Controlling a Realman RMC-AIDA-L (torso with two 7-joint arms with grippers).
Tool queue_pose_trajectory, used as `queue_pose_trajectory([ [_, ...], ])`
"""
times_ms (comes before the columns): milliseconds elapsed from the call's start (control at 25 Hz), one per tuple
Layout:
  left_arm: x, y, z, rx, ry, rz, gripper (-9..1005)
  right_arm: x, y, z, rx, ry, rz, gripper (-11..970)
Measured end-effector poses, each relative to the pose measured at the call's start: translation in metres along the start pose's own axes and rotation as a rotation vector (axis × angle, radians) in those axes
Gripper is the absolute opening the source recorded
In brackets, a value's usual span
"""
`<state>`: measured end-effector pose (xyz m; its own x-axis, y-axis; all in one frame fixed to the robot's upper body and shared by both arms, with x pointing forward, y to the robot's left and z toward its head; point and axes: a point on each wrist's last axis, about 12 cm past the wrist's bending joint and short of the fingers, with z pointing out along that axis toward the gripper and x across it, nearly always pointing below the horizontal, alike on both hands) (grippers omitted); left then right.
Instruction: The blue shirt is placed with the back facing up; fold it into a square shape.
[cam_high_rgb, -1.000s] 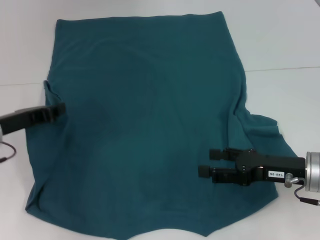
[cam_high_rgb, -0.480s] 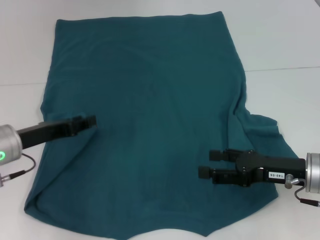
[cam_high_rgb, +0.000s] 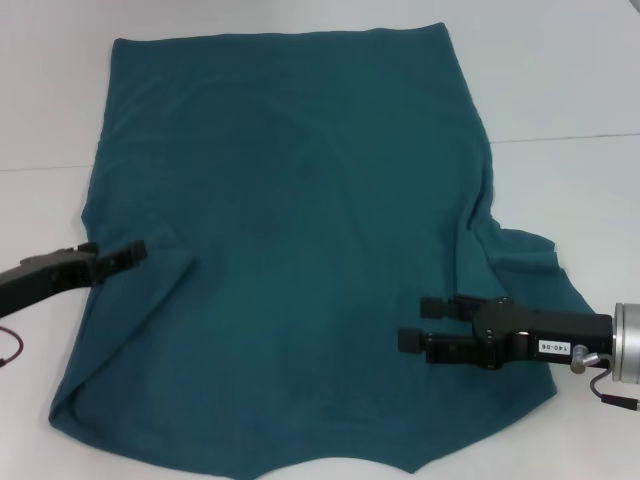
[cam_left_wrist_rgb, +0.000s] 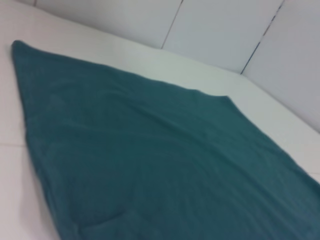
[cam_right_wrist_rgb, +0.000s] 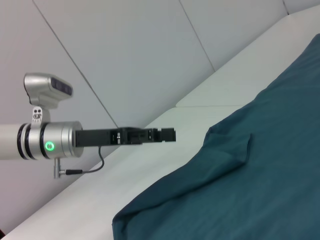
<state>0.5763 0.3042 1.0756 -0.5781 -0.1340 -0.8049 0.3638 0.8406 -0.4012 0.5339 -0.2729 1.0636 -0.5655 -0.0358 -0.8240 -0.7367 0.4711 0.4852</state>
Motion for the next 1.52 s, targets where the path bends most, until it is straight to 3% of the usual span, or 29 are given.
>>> queue_pose_trajectory([
  [160,0.009,0.002,0.000,-0.011,0.031,-0.007,816,-0.003,0.000,0.001,-0.004,0.003,-0.006,911],
  [800,0.034,0.013,-0.008,-0.075,0.071,-0.062,812,-0.002,0.000,0.000,-0.008,0.009,-0.008,910],
  [1520,0.034,0.013,-0.008,-0.064,0.092,-0.061,788,0.000,0.001,0.000,-0.009,0.009,-0.008,910],
])
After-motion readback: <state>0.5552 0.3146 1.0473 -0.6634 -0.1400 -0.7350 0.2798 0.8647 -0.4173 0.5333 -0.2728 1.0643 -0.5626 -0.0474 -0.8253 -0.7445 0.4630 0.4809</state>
